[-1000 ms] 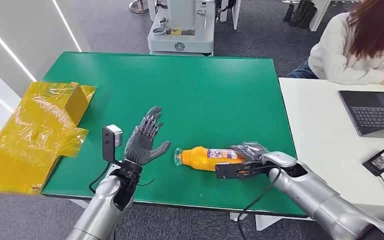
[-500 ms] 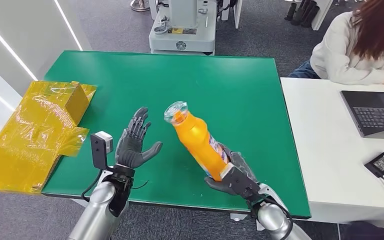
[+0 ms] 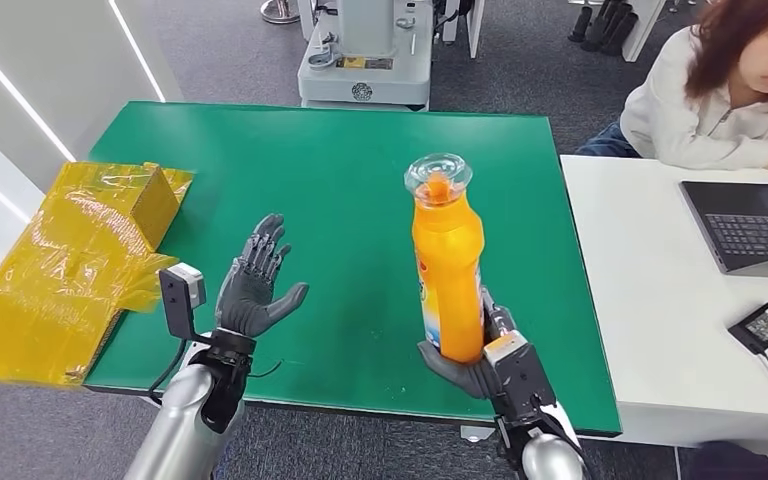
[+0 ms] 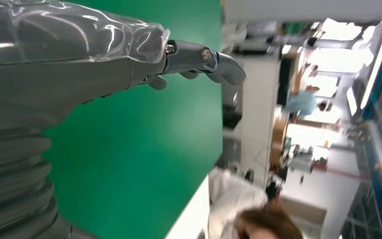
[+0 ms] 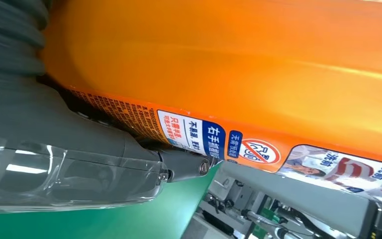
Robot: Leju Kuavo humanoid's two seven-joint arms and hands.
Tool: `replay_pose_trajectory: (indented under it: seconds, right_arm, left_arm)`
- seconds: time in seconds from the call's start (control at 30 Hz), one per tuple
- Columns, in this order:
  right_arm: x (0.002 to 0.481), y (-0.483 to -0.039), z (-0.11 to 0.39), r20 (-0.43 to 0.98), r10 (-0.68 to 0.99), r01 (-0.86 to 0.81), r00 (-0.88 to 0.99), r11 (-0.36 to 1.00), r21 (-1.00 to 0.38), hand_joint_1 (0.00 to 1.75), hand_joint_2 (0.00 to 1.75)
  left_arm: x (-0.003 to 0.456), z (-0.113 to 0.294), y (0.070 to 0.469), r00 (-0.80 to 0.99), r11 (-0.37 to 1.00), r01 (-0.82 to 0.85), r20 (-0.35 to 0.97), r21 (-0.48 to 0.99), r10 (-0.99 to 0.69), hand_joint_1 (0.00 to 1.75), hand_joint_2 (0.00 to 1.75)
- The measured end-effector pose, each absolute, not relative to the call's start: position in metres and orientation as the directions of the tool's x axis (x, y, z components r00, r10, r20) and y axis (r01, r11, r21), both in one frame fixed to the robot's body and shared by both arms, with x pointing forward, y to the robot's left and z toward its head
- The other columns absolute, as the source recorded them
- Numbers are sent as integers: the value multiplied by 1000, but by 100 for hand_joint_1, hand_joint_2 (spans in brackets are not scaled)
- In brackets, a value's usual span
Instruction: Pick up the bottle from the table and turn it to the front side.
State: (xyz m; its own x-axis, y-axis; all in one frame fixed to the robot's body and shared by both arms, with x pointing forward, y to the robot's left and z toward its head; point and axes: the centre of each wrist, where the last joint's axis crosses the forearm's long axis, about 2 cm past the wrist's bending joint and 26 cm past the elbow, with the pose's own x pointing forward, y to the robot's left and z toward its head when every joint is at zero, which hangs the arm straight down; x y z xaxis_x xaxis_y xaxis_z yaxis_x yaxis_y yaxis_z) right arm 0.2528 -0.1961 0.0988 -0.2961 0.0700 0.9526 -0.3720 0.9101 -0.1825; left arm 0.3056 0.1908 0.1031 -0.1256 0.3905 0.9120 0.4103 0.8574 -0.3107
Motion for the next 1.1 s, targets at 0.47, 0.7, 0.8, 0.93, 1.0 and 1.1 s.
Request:
replay_pose_trajectory:
  seconds: [0.47,0.7,0.8,0.93,1.0,1.1]
  right_arm:
    - [316,-175,127,932,83,-349,-352,913,-213,175,175]
    - [335,-176,126,940,130,-350,-315,905,-242,175,175]
    - [338,-177,121,944,156,-353,-290,900,-256,175,175]
    - [338,-178,107,951,206,-373,-230,884,-281,175,175]
    - [336,-178,97,947,246,-388,-205,868,-310,175,175]
    - [335,-178,86,937,297,-406,-184,845,-348,175,175]
  left_arm:
    - [354,158,177,16,639,620,822,-455,569,0,175]
    - [374,182,165,-12,647,655,851,-390,524,0,175]
    - [377,184,163,-26,662,658,868,-359,496,0,175]
    - [381,186,159,-75,709,645,900,-285,429,0,175]
    - [382,186,158,-96,724,643,911,-251,401,0,175]
    - [383,184,157,-111,737,640,923,-219,370,0,175]
